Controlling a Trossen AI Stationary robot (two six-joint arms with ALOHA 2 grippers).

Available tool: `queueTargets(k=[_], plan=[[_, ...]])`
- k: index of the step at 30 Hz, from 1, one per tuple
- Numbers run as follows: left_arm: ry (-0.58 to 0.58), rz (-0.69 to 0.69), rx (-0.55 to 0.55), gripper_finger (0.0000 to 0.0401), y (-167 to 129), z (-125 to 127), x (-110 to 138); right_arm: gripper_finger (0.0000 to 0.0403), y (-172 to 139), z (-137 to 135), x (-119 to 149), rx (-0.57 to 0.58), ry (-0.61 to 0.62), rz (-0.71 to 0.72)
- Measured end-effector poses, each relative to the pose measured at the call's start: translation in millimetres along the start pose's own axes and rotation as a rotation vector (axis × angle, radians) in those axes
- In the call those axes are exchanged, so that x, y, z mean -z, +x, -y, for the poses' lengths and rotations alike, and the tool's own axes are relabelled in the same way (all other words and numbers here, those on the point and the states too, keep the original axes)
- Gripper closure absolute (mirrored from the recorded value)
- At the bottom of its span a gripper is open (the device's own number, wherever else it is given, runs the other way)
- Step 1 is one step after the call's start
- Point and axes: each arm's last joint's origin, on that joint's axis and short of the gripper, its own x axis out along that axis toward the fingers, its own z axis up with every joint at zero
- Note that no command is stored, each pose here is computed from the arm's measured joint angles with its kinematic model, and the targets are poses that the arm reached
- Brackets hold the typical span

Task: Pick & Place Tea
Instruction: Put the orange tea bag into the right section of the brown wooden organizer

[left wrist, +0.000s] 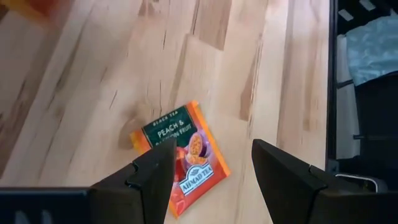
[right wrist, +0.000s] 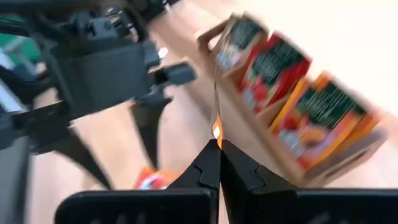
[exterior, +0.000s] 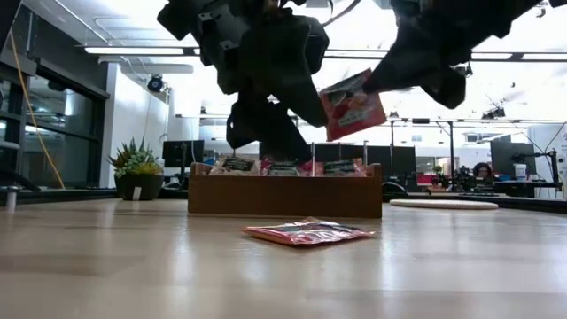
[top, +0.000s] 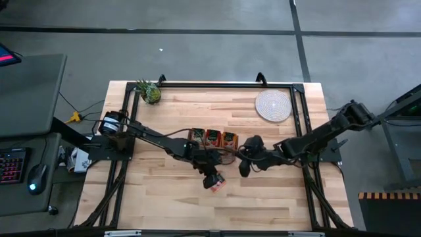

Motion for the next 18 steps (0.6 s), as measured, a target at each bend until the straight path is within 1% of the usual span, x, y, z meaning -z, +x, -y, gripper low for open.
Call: queueTargets(k=[4, 6, 9, 10, 12, 14, 17, 18], plan=[[0.000, -0.001, -0.005, 0.0193, -5, 1, 0, 0.0403, 3, 5, -6, 0.061, -0.078, 0.041], [0.003, 0.027, -0.004, 0.0193, -9, 4, -3, 0.0403, 6, 10, -9, 0.096, -0.097, 0.045], [0.005, 0.040, -0.051, 0.0193, -13, 2, -3, 0.0403, 10, 18, -14, 0.130, -0.122, 0.032], [0.008, 0.046, -0.063, 0.0193, -16, 3, -3, 0.0403, 11, 20, -16, 0.138, -0.131, 0.029], [0.017, 0.086, -0.049, 0.0193, -20, 6, -8, 0.0403, 14, 25, -19, 0.147, -0.155, 0.020], [0.026, 0.071, -0.085, 0.0193, -26, 5, -6, 0.0403, 17, 30, -23, 0.148, -0.174, 0.006], [0.037, 0.107, -0.077, 0.0193, -32, 9, -10, 0.0403, 21, 37, -30, 0.148, -0.197, -0.015], [0.035, 0.104, -0.090, 0.0193, -33, 9, -9, 0.0403, 23, 40, -32, 0.150, -0.200, -0.020]])
